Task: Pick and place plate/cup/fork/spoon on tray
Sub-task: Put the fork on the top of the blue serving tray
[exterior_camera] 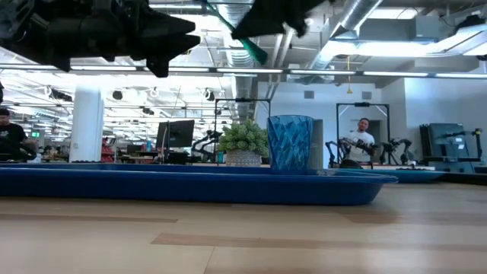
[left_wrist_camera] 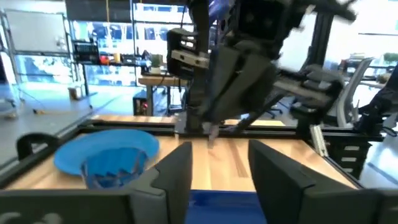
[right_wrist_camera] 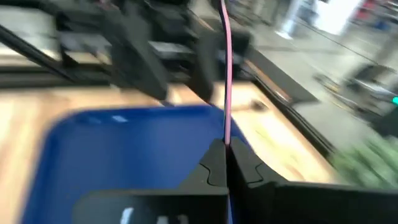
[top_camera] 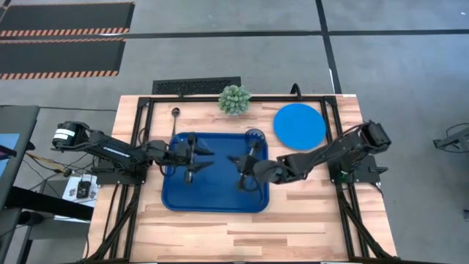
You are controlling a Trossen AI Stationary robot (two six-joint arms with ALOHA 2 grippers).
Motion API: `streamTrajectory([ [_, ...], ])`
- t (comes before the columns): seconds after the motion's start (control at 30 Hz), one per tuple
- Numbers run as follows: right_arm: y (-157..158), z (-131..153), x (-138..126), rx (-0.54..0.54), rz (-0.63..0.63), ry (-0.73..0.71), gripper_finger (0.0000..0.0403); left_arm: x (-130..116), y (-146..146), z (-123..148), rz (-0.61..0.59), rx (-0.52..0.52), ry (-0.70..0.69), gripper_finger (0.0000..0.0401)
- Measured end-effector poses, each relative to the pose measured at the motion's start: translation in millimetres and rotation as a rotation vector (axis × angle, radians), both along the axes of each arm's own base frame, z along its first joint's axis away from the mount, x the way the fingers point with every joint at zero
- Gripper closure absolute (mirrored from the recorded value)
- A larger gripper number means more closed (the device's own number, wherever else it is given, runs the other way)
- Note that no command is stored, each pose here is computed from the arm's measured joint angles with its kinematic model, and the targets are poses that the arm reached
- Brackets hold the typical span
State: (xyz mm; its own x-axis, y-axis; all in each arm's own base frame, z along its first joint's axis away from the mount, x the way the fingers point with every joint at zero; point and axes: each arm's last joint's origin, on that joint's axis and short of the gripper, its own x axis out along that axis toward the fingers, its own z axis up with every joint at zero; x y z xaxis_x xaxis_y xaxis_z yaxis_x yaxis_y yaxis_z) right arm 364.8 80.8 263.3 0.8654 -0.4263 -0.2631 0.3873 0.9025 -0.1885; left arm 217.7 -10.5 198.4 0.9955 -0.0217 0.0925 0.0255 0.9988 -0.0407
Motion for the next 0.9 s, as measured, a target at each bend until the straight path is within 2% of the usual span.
streamTrajectory([
  [0.17, -7.0, 7.1, 7.1, 0.076, 0.167, -0.071, 0.0399, -1.7, -1.9, 11.3, -0.060, 0.048, -0.119, 0.0230],
  [0.3, -10.1, 8.3, 8.6, 0.091, 0.196, -0.084, 0.0399, -4.0, -3.8, 19.4, -0.127, 0.061, -0.207, 0.0235],
  [0.43, -8.6, 10.0, 9.3, 0.107, 0.243, -0.101, 0.0399, -1.7, -4.3, 22.6, -0.140, 0.064, -0.211, 0.0252],
  [0.7, -9.7, 11.5, 10.4, 0.129, 0.287, -0.117, 0.0399, 6.1, -6.6, 34.1, -0.197, 0.126, -0.226, 0.0306],
  [0.9, -9.0, 10.2, 10.1, 0.130, 0.294, -0.103, 0.0397, 5.6, -7.2, 36.2, -0.211, 0.147, -0.248, 0.0379],
])
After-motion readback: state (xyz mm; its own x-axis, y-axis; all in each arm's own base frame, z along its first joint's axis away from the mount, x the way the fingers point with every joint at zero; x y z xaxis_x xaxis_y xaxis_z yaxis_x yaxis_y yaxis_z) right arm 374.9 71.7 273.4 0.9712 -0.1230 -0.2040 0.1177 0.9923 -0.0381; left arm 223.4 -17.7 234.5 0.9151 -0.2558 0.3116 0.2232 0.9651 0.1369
